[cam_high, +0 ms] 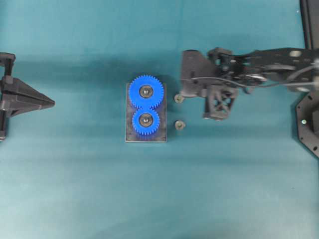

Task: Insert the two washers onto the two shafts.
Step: 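Lower the open right gripper over the upper silver washer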

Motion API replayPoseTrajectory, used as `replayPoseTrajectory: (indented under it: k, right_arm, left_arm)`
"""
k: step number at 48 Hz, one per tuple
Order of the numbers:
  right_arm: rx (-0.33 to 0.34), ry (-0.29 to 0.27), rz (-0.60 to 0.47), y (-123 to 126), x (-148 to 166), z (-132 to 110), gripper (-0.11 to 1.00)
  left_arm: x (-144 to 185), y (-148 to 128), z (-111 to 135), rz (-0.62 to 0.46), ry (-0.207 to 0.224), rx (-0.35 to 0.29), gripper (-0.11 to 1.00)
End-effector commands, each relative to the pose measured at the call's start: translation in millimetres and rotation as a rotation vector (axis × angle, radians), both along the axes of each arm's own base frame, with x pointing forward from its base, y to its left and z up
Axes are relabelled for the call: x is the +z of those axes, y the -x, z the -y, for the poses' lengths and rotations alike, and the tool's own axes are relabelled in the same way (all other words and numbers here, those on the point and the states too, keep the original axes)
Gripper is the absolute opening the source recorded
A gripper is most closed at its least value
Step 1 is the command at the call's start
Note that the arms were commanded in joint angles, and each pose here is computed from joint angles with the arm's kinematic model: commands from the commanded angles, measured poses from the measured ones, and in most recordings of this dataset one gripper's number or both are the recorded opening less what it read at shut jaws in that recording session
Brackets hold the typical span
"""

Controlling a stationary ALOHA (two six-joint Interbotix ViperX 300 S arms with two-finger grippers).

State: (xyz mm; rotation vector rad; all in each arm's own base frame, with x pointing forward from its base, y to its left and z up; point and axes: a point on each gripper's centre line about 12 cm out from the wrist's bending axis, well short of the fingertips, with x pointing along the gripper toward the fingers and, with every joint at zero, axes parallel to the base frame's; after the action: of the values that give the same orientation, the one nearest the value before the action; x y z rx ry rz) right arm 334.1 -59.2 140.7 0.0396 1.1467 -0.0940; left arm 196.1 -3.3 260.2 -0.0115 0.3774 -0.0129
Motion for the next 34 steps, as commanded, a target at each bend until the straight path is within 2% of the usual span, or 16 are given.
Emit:
replayPoseTrajectory:
  k: [1,6,16,18,34]
  right_arm:
    - [0.004,0.009,0.022,-12,3,5,0.09]
    - [0.006,0.01,0.02,-18,-3,6,0.27]
    - [0.004,0.01,0.02,-25,-11,8,0.73]
    - [0.003,0.012,0.029,-28,-11,8,0.75]
    - [0.0,0.016,0.044,-37,-22,10,0.72]
  left_arm:
    - [4,-2,0,0.009,0.0,0.002,0.01]
    - [5,-3,0,0.011,0.001,0.003,0.01]
    - [3,-4,0,-0.002,0.003,0.003,0.01]
    - [1,-4,0,-0.008,0.004,0.002,0.01]
    - [-7,-3,0,-0.027,0.048,0.02,0.01]
